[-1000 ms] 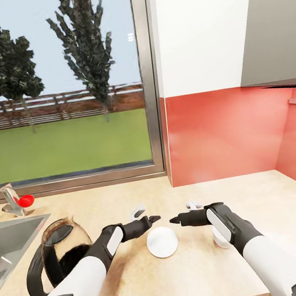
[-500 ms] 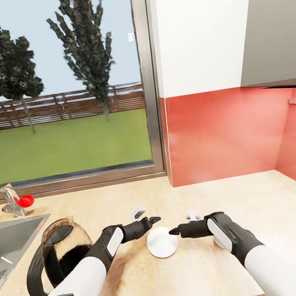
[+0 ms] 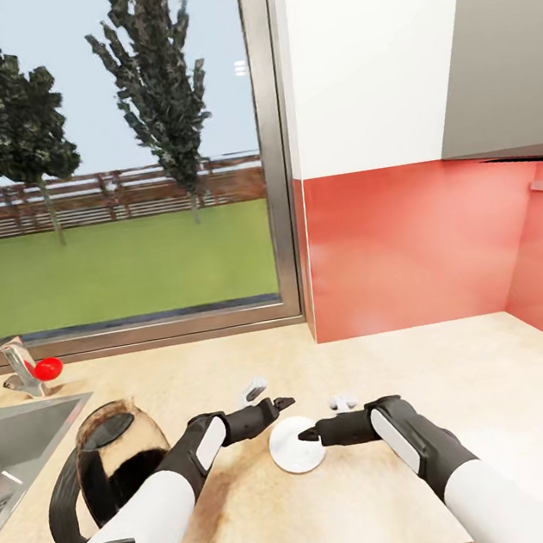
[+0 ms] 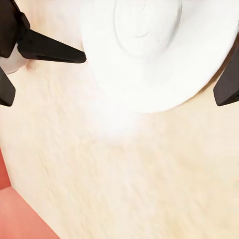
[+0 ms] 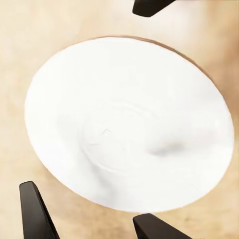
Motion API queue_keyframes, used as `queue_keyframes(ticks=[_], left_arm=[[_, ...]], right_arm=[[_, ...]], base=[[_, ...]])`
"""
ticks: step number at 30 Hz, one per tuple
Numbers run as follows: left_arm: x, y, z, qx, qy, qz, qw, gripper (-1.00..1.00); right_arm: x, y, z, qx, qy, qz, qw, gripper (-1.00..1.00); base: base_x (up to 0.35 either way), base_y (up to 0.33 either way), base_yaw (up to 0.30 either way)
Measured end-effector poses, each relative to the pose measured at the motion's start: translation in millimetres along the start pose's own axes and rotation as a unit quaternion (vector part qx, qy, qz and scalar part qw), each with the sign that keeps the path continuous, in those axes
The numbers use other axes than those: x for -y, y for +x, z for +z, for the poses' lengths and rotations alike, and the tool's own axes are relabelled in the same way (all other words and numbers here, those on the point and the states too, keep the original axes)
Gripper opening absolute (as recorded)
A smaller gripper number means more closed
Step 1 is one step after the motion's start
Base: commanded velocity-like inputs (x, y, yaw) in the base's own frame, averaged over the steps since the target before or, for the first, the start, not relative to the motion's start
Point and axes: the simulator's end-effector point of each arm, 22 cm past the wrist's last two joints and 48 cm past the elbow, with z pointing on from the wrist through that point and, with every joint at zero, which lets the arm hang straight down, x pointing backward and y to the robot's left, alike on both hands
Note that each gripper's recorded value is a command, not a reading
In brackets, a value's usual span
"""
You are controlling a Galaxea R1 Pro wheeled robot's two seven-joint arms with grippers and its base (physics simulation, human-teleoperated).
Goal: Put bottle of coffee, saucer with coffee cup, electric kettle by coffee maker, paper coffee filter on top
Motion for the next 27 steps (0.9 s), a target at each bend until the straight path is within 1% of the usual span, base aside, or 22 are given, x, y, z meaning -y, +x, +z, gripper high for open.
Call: queue_keyframes(ticks=[2,3,4,8,14,18,21,27], left_arm=[[0,0,0.0,0.0,-0.001,0.0,1.0,1.0],[-3,0,0.0,-0.001,-0.006,0.0,1.0,1.0],[-3,0,0.0,-0.001,-0.007,0.0,1.0,1.0],[-4,0,-0.3,-0.001,-0.008,0.0,1.0,1.0],[-3,1,0.0,-0.002,-0.008,-0.001,1.0,1.0],[0,-1,0.1,0.003,-0.001,-0.012,0.9999,1.0],[0,-1,0.2,0.003,0.001,-0.016,0.9999,1.0],[-9,9,-0.1,-0.003,-0.008,-0.023,0.9997,1.0]], right_arm=[[-2,1,1.0,-0.001,-0.001,0.0,1.0,1.0],[-11,3,5.5,-0.003,-0.009,0.002,1.0,1.0],[-14,4,6.7,-0.003,-0.013,0.003,0.9999,1.0],[-19,6,8.1,-0.002,-0.017,0.003,0.9999,1.0],[-20,7,8.1,-0.002,-0.016,0.001,0.9999,1.0],[-20,7,8.2,-0.002,-0.018,0.003,0.9998,1.0],[-20,8,8.1,-0.001,-0.018,0.003,0.9998,1.0],[-21,8,8.2,-0.001,-0.019,0.003,0.9998,1.0]], base=[[0.0,0.0,0.0],[0.0,0.0,0.0],[0.0,0.0,0.0],[0.0,0.0,0.0],[0.0,0.0,0.0],[0.0,0.0,0.0],[0.0,0.0,0.0],[0.0,0.0,0.0]])
